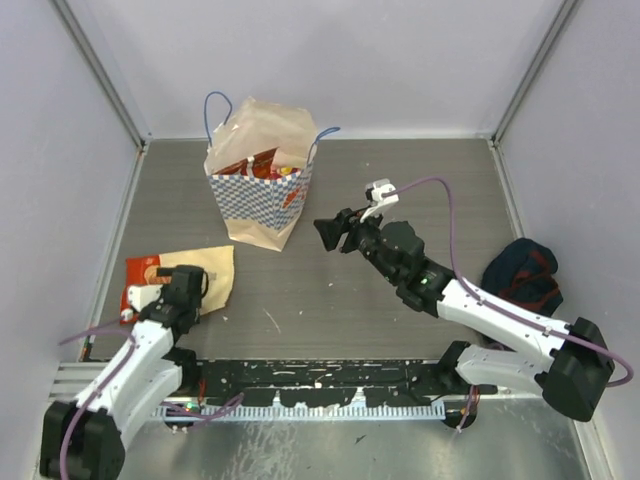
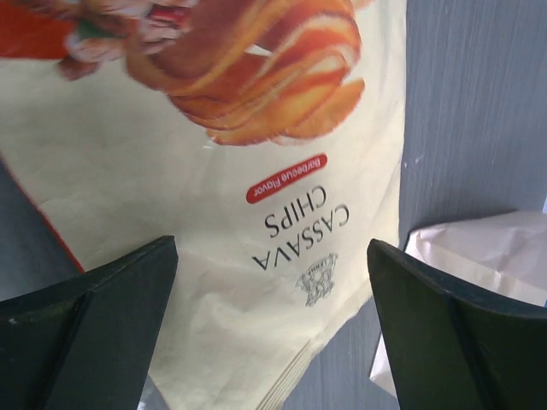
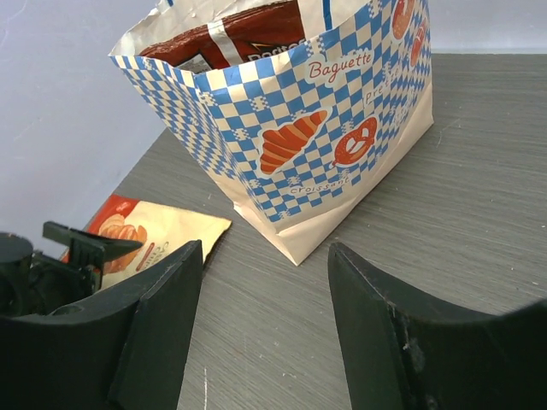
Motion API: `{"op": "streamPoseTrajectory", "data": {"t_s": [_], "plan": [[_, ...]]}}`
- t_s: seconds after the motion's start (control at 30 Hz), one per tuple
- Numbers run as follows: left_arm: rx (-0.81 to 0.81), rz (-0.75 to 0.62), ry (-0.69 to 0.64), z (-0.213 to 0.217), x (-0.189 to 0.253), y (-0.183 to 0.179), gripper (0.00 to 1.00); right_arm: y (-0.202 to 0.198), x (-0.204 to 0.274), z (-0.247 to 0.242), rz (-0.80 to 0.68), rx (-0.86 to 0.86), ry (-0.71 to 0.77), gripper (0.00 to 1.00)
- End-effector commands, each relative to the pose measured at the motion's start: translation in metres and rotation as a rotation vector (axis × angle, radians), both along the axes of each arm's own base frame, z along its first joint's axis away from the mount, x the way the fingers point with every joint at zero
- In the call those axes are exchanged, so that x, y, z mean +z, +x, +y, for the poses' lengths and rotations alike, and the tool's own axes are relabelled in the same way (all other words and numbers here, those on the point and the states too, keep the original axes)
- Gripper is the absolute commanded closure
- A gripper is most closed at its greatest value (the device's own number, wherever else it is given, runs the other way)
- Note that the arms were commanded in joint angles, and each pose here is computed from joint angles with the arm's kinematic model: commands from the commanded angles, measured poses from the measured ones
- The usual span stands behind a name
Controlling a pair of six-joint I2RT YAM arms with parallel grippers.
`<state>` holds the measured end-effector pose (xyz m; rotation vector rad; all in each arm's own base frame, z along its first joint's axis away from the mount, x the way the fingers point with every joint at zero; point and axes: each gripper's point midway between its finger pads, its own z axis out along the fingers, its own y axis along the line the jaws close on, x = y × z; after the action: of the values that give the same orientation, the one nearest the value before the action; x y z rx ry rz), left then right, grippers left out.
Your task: Place the snacks into the paper bag
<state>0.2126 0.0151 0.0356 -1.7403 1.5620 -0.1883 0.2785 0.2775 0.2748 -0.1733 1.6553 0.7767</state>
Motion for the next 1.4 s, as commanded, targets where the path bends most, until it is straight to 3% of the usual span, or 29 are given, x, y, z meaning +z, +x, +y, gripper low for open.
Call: {"op": "streamPoseTrajectory", "data": {"t_s": [0.0, 0.13, 0.43, 0.63, 0.9, 1.13, 1.37], "plan": [[-0.209, 0.241, -0.148, -0.045, -0.044, -0.019, 0.02, 0.003, 0.025, 0.001, -0.049, -0.001, 0.073, 0.35], [-0.237, 0.223, -0.137, -0.048, -0.038, -0.009, 0.02, 0.004, 0.025, -0.003, -0.053, -0.021, 0.065, 0.35], [-0.331, 0.194, 0.098, -0.028, 0.027, 0.002, 0.02, 0.007, 0.016, 0.006, -0.028, 0.001, 0.056, 0.35], [-0.374, 0.182, 0.17, -0.023, 0.063, 0.005, 0.02, 0.009, 0.012, 0.009, -0.018, 0.001, 0.056, 0.35], [-0.434, 0.232, 0.24, -0.021, 0.076, 0.002, 0.02, 0.006, 0.011, 0.014, -0.015, 0.035, 0.052, 0.35], [-0.516, 0.36, 0.433, -0.014, 0.107, -0.01, 0.02, 0.007, 0.009, 0.015, -0.012, 0.034, 0.048, 0.35], [-0.568, 0.398, 0.553, -0.017, 0.119, -0.017, 0.02, 0.007, 0.006, 0.018, -0.004, 0.045, 0.045, 0.35]]}}
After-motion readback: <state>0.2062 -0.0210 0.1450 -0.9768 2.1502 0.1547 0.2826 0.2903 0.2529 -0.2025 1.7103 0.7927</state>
